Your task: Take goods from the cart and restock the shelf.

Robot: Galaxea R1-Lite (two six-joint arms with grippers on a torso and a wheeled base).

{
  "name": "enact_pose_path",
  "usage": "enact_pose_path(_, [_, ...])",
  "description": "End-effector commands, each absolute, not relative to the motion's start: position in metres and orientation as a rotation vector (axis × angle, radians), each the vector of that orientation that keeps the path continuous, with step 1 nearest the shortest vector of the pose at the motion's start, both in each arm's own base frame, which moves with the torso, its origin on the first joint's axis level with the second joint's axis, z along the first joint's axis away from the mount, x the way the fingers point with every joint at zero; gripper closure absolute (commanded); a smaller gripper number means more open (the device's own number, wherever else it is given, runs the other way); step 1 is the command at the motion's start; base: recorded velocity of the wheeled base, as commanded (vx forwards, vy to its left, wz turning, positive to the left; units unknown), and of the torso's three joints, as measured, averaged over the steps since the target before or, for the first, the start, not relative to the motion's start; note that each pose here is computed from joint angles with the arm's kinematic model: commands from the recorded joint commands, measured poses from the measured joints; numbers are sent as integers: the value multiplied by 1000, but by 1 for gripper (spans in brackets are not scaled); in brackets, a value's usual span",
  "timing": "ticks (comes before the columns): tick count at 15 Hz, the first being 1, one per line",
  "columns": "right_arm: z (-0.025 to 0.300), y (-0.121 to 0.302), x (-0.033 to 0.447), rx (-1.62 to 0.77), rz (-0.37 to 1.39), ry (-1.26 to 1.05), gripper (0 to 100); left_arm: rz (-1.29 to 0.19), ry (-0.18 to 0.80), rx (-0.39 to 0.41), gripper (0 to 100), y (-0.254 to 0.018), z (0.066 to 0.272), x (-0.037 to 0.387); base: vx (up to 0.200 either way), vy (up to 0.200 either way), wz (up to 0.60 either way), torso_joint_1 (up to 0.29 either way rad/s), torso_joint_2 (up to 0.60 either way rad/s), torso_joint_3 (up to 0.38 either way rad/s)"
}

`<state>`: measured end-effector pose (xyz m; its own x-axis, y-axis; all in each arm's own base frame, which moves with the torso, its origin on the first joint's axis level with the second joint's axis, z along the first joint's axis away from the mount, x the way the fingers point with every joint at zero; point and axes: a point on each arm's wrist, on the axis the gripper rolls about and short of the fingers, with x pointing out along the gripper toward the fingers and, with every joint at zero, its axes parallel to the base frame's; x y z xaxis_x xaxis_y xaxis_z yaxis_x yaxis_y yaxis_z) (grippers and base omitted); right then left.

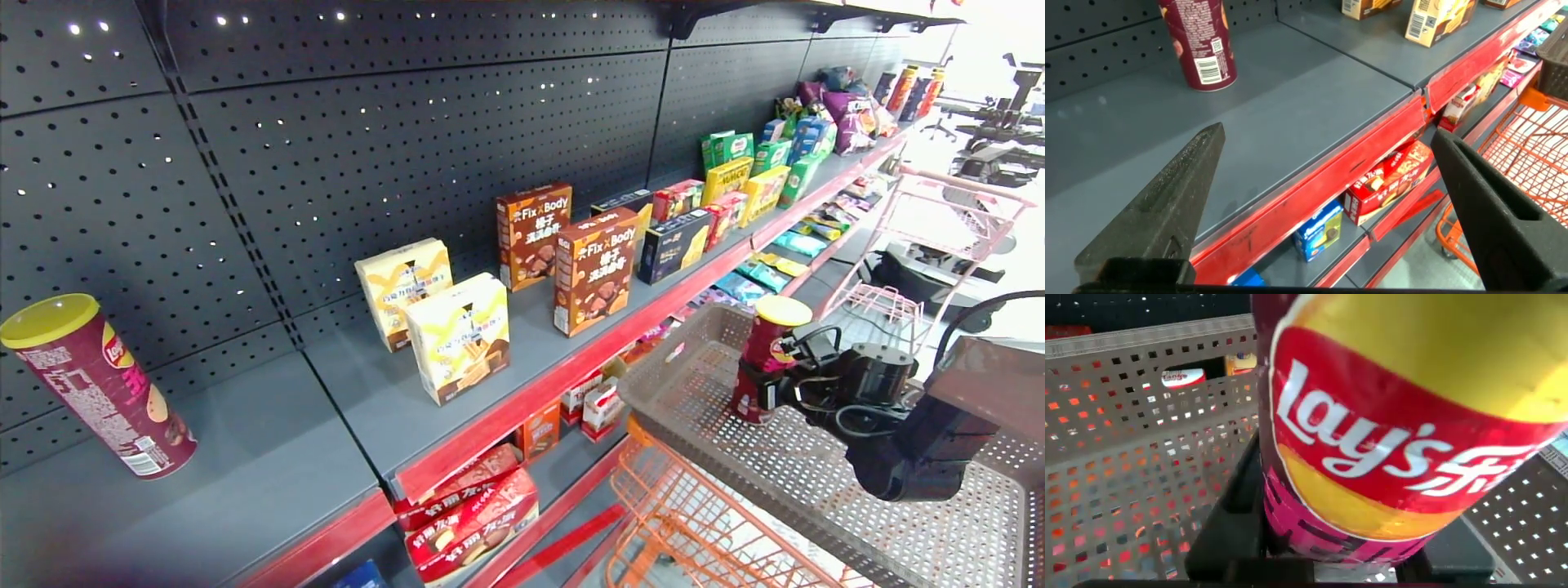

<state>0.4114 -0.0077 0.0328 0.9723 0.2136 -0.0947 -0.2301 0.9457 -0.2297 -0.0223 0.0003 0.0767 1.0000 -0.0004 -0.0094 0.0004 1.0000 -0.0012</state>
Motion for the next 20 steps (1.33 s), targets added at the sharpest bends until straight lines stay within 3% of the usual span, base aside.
enact_pose_path(1, [47,-10,408,-247,217,39,100,0,11,-1,0,0,77,-22,0,0,0,0,0,0])
enact_pose_path(6, [183,-19,313,-218,146,-221,100,0,11,-1,0,0,77,-22,0,0,0,0,0,0])
enact_pose_path(8, [214,-13,254,-214,147,-203,100,0,11,-1,0,0,77,-22,0,0,0,0,0,0])
enact_pose_path(13, [246,-8,146,-281,17,-188,100,0,11,-1,0,0,77,-22,0,0,0,0,0,0])
enact_pose_path(15, [250,2,130,-287,14,-234,100,0,11,-1,0,0,77,-22,0,0,0,0,0,0])
enact_pose_path(20, [229,-19,106,-333,-370,-74,100,0,11,-1,0,0,77,-22,0,0,0,0,0,0])
